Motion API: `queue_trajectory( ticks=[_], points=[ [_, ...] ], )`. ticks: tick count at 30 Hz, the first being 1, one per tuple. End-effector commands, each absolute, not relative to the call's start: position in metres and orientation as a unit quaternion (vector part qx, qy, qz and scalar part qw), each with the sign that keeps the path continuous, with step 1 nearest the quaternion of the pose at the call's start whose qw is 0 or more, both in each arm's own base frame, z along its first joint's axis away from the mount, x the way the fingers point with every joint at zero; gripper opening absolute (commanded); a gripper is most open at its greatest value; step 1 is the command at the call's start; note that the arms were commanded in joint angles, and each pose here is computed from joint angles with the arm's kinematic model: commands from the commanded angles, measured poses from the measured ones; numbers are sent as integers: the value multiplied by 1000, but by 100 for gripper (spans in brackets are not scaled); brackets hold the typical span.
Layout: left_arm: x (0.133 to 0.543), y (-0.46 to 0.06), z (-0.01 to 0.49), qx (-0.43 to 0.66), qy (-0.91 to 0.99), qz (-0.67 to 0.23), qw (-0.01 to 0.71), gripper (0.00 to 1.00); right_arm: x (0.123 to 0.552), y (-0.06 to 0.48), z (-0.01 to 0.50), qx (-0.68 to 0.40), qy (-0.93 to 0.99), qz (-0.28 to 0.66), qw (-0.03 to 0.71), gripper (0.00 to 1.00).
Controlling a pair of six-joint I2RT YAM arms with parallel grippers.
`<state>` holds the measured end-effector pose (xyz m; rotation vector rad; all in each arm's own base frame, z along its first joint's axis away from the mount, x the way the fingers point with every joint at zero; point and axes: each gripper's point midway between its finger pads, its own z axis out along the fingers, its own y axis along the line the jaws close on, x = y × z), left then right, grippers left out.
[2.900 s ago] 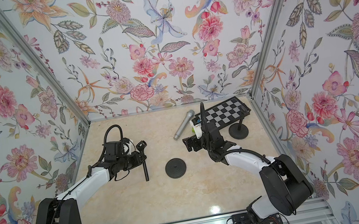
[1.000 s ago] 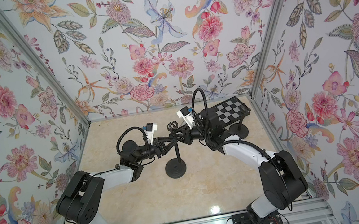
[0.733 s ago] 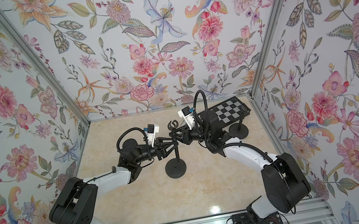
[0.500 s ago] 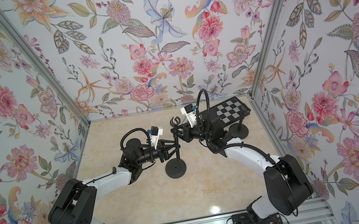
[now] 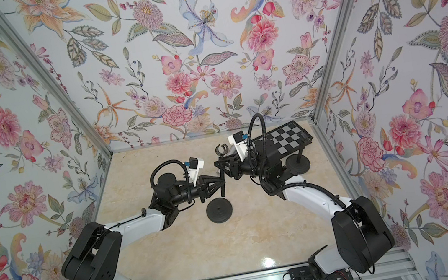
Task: Assemble a microphone stand
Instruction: Hold the microphone stand pole at the microphone stand base.
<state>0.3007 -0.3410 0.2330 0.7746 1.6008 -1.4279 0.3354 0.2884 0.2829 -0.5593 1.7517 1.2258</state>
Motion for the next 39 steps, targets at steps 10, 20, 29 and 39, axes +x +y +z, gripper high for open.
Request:
queue_trajectory(
  ticks=[10, 20, 29, 39],
  points=[
    [276, -345, 264, 348, 562, -623, 419, 7, 291, 282, 329, -314, 609, 562, 463, 50],
    [274, -346, 270, 350, 549, -633, 418, 8, 284, 273, 330, -314, 606, 571, 456, 31],
    [271, -346, 275, 345, 536, -652, 412, 16, 282, 271, 335, -312, 600, 574, 461, 14],
    [280, -290, 296, 266, 516, -557, 595, 99, 310, 267, 312, -250, 643, 413, 595, 8]
  ],
)
